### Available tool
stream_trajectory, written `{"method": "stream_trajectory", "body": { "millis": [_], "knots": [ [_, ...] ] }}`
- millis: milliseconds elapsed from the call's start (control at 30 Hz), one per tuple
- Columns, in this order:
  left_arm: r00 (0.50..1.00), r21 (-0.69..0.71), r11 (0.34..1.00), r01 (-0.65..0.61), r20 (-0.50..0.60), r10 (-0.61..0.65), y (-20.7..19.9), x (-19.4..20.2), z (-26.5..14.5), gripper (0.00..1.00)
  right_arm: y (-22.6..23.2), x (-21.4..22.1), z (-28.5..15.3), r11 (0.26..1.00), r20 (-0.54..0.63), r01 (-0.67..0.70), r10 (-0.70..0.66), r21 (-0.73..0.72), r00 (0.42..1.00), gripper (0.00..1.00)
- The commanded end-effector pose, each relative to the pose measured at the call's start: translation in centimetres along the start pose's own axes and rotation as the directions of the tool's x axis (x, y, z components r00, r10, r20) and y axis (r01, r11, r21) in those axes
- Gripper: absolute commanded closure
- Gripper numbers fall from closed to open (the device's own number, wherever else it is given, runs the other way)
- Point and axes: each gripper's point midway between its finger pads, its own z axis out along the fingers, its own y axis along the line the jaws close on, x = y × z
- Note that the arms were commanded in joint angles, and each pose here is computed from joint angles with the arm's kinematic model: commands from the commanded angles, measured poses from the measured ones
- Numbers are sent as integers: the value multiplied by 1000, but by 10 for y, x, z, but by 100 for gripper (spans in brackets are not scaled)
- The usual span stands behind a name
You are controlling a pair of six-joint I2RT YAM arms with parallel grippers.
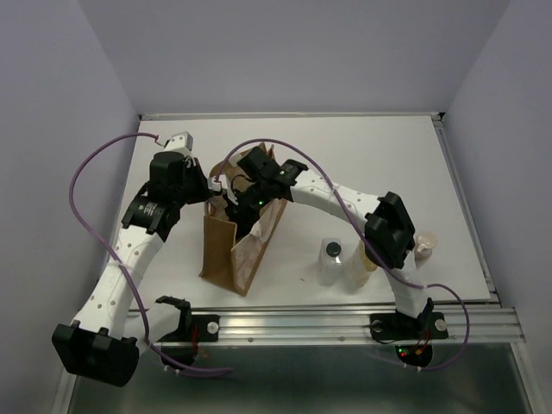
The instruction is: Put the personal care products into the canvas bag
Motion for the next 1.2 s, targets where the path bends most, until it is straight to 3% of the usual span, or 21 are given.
{"method": "stream_trajectory", "body": {
  "millis": [0, 33, 67, 100, 167, 200, 300, 500, 600, 700, 767, 1167],
  "knots": [
    [988, 59, 998, 2, 155, -12, -16, -39, 4, 100, 28, -2, 21, 999, -55, 44, -46, -29, 997, 76],
    [988, 57, 998, -1, 154, -8, -16, -38, 4, 100, 28, -2, 20, 1000, -57, 26, -27, -14, 998, 69],
    [988, 58, 998, -1, 155, -8, -16, -39, 4, 100, 25, -11, 16, 999, -38, 41, -40, 15, 998, 49],
    [988, 57, 998, 0, 156, -8, -15, -39, 4, 100, 18, -11, 13, 997, -46, 37, -34, 69, 998, 41],
    [987, 58, 998, -4, 160, -6, -16, -40, 2, 100, 9, -21, 7, 989, -24, 18, -14, 144, 1000, 36],
    [986, 55, 998, -3, 165, -6, -15, -40, 1, 100, -1, -27, -2, 974, -26, 17, -12, 228, 1000, 27],
    [984, 58, 998, -2, 177, -8, -15, -42, -1, 100, -14, -47, -20, 934, 20, -19, 12, 358, 1000, 18],
    [983, 66, 998, -4, 185, -9, -17, -43, -3, 100, -48, -85, -66, 765, 147, -155, 80, 625, 986, 4],
    [982, 61, 998, -1, 187, -10, -16, -44, -1, 100, -58, -92, -86, 685, 181, -188, 83, 704, 980, 0],
    [983, 62, 998, 3, 185, -15, -17, -44, 1, 100, -70, -100, -113, 563, 224, -228, 78, 794, 971, 0],
    [982, 66, 998, 10, 185, -22, -18, -45, 2, 100, -82, -107, -143, 441, 271, -270, 63, 856, 961, 0],
    [981, 61, 997, 44, 185, -55, -19, -49, 11, 100, -83, -147, -254, 317, 537, -502, -30, 805, 843, 0]
  ]
}}
